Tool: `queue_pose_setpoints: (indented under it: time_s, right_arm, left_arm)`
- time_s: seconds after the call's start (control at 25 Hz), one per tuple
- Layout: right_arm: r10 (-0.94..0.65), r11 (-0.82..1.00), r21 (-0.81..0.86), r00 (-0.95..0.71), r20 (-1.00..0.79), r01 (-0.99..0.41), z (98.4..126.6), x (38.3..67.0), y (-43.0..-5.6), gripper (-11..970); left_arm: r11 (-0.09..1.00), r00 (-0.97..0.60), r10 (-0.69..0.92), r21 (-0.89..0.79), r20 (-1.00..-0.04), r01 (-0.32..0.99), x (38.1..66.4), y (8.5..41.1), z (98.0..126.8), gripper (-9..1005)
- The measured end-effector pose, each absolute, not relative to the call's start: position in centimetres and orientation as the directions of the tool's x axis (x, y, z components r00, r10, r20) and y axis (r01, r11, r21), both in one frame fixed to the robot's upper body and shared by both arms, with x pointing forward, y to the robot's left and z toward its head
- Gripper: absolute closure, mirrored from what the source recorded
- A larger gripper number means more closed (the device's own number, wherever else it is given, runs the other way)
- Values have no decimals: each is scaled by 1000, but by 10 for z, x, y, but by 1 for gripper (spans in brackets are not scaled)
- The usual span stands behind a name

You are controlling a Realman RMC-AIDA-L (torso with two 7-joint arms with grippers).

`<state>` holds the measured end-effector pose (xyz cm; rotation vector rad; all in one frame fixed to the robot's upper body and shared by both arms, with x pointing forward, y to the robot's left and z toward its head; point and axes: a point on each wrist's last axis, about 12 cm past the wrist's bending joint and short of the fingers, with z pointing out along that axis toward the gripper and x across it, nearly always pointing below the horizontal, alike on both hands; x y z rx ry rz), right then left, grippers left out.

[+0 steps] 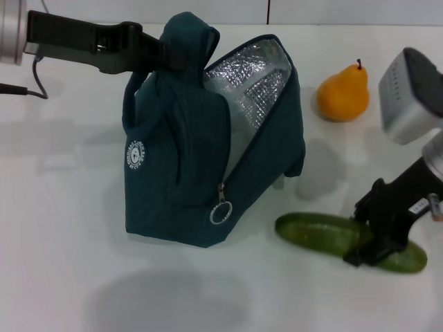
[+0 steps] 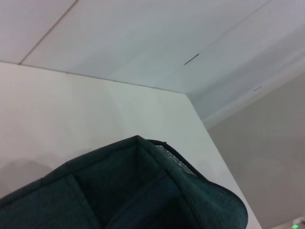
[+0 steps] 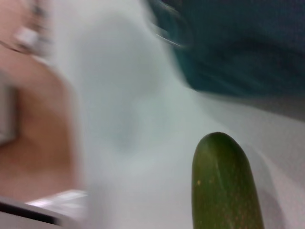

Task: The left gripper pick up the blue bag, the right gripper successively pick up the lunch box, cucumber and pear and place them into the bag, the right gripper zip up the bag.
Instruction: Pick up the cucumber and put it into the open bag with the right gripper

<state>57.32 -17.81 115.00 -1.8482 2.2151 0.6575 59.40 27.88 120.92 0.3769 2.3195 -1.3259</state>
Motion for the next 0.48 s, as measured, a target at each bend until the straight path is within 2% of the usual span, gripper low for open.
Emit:
queue_pose_setpoints:
  time_s: [0.24, 0.32, 0.48]
  right_arm:
    - [-792, -100, 364, -148, -593, -926, 1185, 555, -186, 403]
    - [-750, -118, 368, -160, -642, -922, 1191, 555, -191, 401]
    - [-538, -79, 383, -284, -794, -920, 1202, 563, -214, 398]
  left_arm:
    - [502, -865, 20, -743, -501, 442, 595, 278, 1211, 956]
    - [502, -865, 20, -744, -501, 442, 595, 277, 1211, 956]
    - [501, -866, 20, -745, -500, 442, 595, 277, 1211, 955]
